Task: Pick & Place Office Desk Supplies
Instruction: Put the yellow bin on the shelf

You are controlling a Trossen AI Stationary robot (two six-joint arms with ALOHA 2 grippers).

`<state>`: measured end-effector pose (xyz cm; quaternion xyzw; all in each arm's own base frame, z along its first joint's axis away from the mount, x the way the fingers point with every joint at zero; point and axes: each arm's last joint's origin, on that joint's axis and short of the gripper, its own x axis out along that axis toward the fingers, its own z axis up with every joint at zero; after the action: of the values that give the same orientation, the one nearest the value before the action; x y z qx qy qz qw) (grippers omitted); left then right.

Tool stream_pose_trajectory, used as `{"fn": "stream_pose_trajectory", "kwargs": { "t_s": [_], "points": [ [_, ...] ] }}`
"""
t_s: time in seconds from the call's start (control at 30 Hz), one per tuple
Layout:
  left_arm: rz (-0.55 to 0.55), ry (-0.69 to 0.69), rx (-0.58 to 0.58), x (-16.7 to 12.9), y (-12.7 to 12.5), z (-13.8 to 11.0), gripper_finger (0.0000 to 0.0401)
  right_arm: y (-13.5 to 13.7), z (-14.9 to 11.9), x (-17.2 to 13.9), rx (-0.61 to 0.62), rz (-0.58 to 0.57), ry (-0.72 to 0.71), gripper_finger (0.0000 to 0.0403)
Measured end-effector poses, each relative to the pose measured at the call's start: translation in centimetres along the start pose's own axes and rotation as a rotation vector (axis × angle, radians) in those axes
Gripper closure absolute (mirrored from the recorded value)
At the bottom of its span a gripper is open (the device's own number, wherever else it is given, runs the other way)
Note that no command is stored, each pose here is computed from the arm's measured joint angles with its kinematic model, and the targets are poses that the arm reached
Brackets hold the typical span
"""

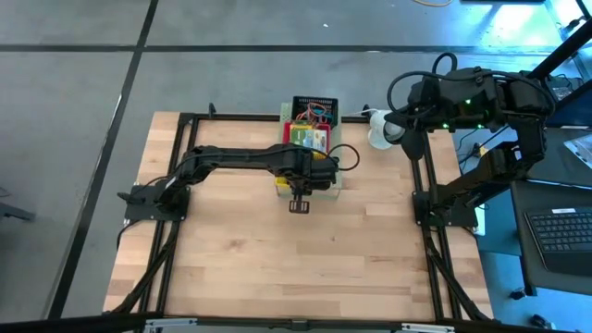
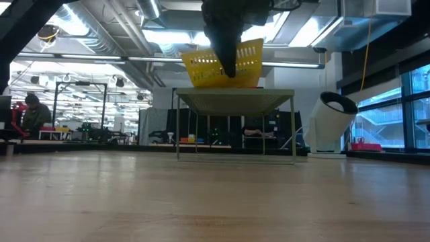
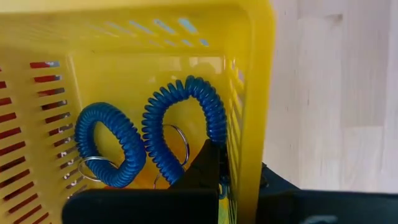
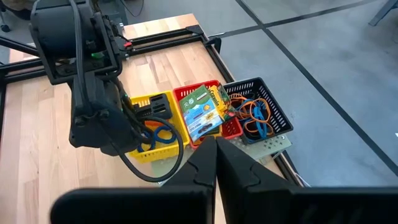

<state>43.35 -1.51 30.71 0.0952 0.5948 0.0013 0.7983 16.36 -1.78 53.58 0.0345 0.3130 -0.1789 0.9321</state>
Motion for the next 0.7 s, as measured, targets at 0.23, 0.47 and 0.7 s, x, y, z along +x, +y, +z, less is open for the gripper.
{"fn": "stream_pose_trajectory", "kwargs": {
  "t_s": [0.23, 0.47, 0.7],
  "points": [
    [0.004, -0.001, 0.016, 0.0, 0.0, 0.02, 0.0398, 0.0, 0.0, 0.0, -0.004, 0.0, 0.0, 0.0395],
    [0.002, 0.009, 0.018, 0.45, 0.0, 0.08, 0.0398, 0.01, 0.01, 0.01, -0.005, 0.001, 0.0, 0.0395],
    [0.006, 0.009, 0.007, 0.51, 0.59, 0.01, 0.0398, 0.11, -0.01, 0.0, -0.004, 0.036, 0.005, 0.0395]
  ]
}}
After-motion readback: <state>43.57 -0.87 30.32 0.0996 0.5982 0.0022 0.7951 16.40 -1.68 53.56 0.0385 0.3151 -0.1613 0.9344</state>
